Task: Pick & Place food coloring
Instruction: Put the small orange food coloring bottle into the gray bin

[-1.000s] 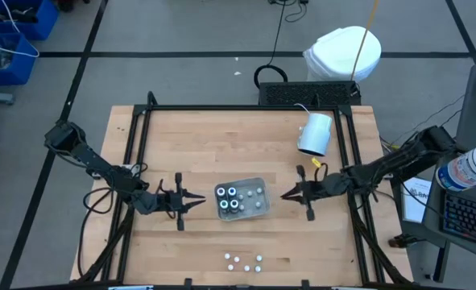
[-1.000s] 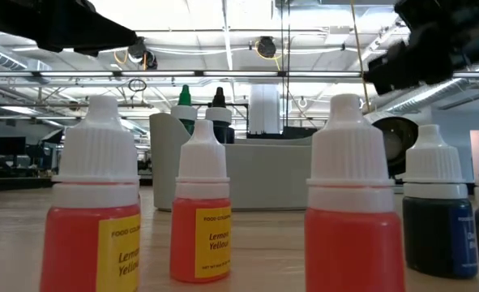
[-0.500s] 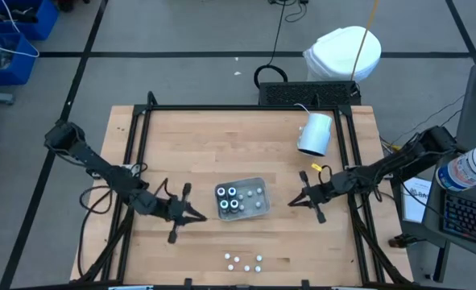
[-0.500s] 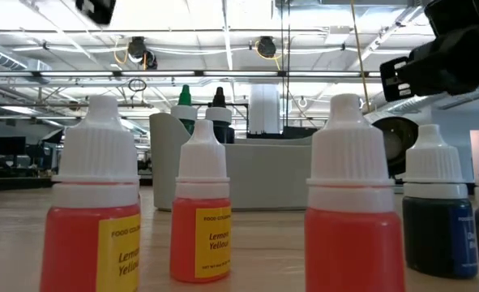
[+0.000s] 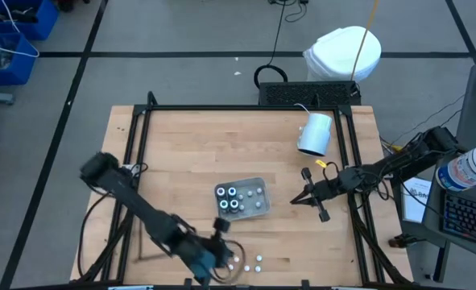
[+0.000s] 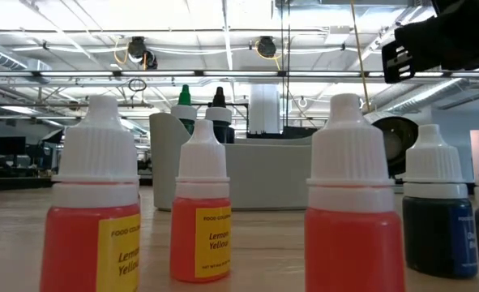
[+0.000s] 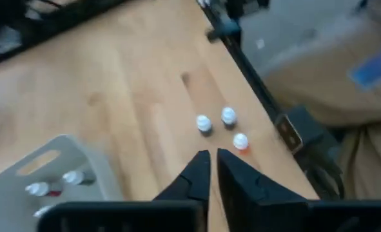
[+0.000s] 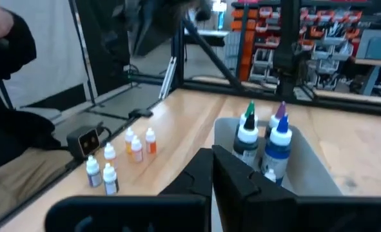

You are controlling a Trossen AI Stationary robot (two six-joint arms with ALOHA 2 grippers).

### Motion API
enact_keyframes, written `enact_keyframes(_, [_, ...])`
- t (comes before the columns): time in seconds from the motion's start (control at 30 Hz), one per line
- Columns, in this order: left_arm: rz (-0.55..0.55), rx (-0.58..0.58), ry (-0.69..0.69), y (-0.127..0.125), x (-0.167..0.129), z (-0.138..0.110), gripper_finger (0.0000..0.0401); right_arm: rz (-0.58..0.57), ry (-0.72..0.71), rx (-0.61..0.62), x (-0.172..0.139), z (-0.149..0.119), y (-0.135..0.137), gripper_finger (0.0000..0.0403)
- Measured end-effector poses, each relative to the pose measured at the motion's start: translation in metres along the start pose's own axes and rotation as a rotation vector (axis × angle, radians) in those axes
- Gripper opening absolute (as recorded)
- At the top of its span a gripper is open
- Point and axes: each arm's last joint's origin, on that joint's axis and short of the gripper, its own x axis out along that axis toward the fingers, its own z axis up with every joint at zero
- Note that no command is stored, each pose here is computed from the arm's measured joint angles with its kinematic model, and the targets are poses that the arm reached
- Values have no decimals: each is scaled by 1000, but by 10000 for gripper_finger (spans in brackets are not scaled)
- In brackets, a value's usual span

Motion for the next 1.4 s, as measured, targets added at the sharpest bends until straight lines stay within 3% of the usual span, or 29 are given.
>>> enact_keyframes(0.2, [-50,116,137,-14,35,-3,120,1,18,18,0,-2,0,1])
enact_keyframes(0.37, [-190,234,214,-23,60,-19,190,1,54,18,0,-5,0,1])
enact_keyframes(0.57, [-181,249,279,-18,88,-33,228,1,65,17,0,-6,0,1])
enact_keyframes(0.83, [-217,248,387,-9,105,-49,211,1,64,17,0,-6,0,1])
enact_keyframes(1.4, [-241,225,434,-9,112,-57,136,0,63,17,0,-6,0,0])
